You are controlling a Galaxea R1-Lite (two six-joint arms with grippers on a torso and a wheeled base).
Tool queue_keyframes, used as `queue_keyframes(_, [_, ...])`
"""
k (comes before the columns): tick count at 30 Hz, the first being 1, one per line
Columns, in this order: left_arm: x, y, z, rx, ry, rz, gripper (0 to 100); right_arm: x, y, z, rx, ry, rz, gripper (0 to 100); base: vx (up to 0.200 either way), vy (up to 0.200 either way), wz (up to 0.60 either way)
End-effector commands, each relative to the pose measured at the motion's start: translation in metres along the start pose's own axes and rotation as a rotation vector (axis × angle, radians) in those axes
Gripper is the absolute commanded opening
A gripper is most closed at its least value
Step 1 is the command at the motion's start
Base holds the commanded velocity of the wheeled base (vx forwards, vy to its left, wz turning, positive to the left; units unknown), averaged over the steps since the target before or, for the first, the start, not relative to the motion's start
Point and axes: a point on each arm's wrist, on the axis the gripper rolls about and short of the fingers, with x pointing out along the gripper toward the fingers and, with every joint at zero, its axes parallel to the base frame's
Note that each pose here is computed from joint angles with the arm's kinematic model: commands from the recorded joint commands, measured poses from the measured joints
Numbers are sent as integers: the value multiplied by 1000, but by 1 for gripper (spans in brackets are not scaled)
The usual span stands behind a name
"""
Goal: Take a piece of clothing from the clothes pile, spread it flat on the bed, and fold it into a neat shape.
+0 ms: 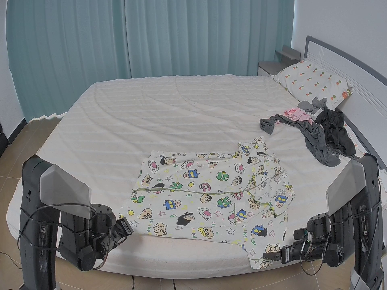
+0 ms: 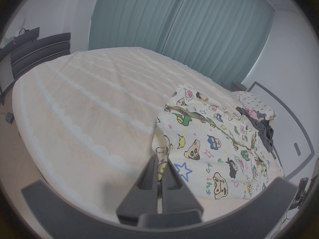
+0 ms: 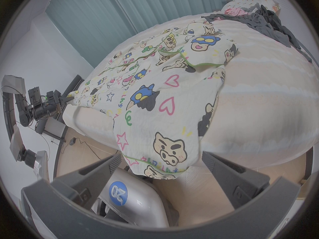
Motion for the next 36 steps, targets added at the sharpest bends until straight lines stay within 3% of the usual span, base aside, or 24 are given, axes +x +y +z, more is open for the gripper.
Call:
queue_keyframes(1, [0, -1, 6, -14, -32, -12, 0, 0, 0, 1, -24, -7, 2, 100, 0, 0, 0])
queue_keyframes(7, [7, 3, 13, -50, -74, 18, 0, -5, 5, 21, -98, -93, 32, 100, 0, 0, 0])
queue_keyframes(11, [11, 3, 17, -75, -94, 19, 0, 0, 4, 18, -86, -39, 42, 100, 0, 0, 0])
queue_keyframes(19, [13, 4, 18, -88, -98, 19, 0, 1, 6, 18, -89, -33, 92, 100, 0, 0, 0])
queue_keyframes(23, [12, 4, 17, -87, -96, 19, 0, 3, 9, 9, -83, 41, 94, 100, 0, 0, 0])
queue_keyframes(36, [12, 3, 14, -80, -98, 34, 0, 3, 8, 6, -72, 50, 77, 100, 0, 0, 0])
